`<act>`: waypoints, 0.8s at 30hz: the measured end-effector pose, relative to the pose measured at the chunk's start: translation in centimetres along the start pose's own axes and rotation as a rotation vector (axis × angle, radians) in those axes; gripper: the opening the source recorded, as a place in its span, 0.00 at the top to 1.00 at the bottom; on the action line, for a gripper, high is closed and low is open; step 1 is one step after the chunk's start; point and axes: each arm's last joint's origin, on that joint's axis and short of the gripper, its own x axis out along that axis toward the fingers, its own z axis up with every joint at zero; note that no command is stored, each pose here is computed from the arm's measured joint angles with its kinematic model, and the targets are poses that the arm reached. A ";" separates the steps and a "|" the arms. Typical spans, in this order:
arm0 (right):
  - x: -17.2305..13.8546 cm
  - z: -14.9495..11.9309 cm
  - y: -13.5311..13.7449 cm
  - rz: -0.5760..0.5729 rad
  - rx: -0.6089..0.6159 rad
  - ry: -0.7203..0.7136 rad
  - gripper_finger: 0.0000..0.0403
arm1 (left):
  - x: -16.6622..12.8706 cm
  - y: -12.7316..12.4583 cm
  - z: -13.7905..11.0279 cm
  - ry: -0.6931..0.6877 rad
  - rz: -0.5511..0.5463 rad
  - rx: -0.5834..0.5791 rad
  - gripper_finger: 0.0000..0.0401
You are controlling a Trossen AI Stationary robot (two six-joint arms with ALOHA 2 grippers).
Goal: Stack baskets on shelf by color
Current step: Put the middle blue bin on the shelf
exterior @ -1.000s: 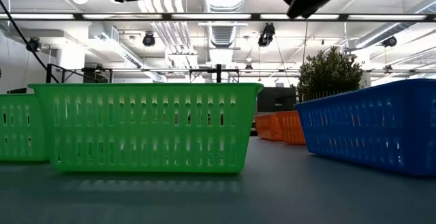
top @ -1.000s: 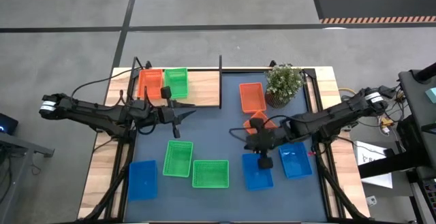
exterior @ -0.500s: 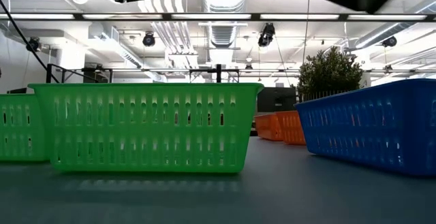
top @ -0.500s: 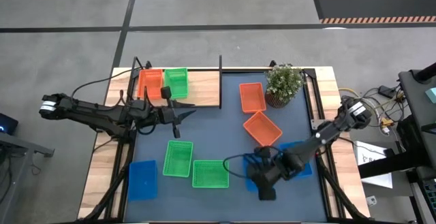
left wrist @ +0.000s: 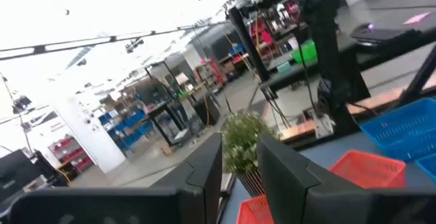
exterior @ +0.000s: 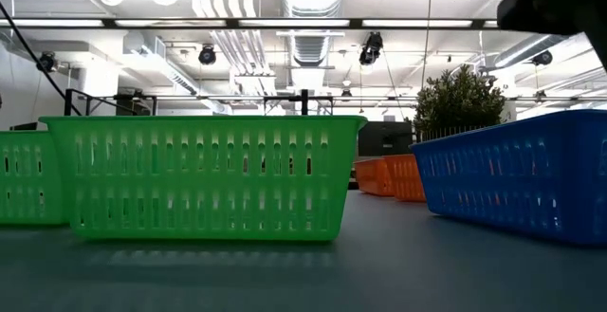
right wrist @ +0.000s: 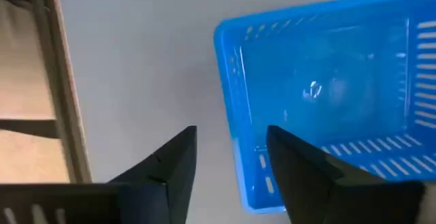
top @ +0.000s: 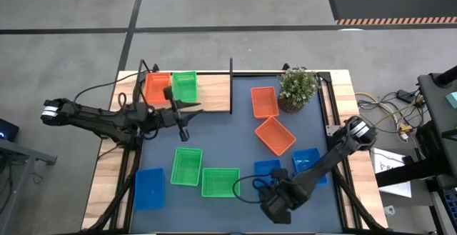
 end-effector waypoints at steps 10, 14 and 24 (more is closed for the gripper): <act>2.8 0.0 0.0 -0.054 -0.051 0.051 0.62 | -0.4 0.1 -0.1 -0.004 0.003 -0.004 0.81; 3.2 0.2 0.2 -0.057 -0.063 0.027 0.70 | -0.4 0.1 -0.1 -0.003 0.002 -0.003 0.81; 3.2 0.3 0.2 -0.058 -0.058 0.018 0.97 | -0.4 0.1 -0.1 -0.004 0.002 -0.005 0.81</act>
